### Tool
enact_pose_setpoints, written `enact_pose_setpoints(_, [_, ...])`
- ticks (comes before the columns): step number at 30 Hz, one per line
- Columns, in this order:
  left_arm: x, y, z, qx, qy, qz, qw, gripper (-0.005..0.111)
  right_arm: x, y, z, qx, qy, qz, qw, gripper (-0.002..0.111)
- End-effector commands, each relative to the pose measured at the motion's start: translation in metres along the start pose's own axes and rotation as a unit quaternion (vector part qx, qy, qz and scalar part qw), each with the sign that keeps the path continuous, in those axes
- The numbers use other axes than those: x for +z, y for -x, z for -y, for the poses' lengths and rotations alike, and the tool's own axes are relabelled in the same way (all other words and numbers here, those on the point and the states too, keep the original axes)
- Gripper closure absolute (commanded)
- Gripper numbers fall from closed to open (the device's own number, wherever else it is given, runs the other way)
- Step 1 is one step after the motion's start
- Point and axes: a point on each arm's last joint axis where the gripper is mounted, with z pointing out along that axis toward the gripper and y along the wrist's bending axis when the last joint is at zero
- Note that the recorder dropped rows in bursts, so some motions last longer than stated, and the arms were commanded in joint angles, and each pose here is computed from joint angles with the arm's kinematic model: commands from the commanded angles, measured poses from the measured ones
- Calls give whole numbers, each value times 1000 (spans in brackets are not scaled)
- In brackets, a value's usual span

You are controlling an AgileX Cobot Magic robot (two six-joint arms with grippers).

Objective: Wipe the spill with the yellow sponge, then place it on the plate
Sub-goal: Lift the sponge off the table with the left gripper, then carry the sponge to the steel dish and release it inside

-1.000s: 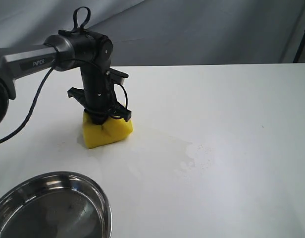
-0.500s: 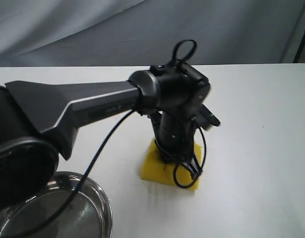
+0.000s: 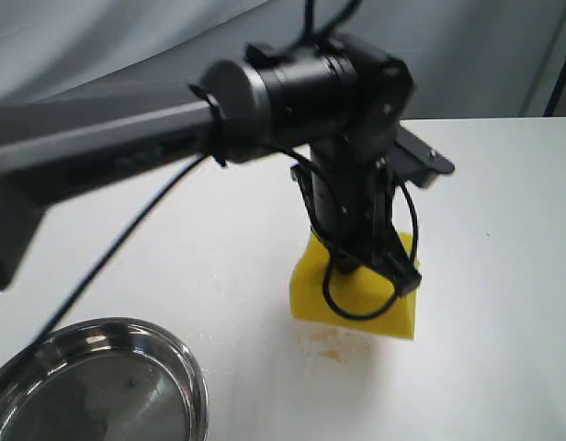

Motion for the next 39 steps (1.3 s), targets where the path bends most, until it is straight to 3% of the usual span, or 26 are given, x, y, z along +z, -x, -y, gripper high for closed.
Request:
enact_pose_setpoints(1, [-55,-11,-33,-57,14,59,997,107,0,0,0,-7,0,3,1000,108])
enact_pose_setpoints(6, [-86,-32,-60,-108,24,82,990,107,0,0,0,-7,0,3,1000,108])
enact_pose_setpoints(10, [-77,-69,-68,-120,47,28,991,107,0,0,0,-7,0,3,1000,108])
enact_pose_setpoints(16, [-63,-131,-56,-174,41,-46,983,107,0,0,0,-7,0,3,1000,108])
enact_pose_setpoints(23, [-67,-184,-38,-226,41,-49,972,107,0,0,0,-7,0,3,1000,108])
enact_pose_setpoints(31, [-63,-225,-24,-270,42,-27,961,107,0,0,0,-7,0,3,1000,108])
enact_pose_setpoints(39, [-28,-250,-15,-271,39,-29,961,107,0,0,0,-7,0,3,1000,108])
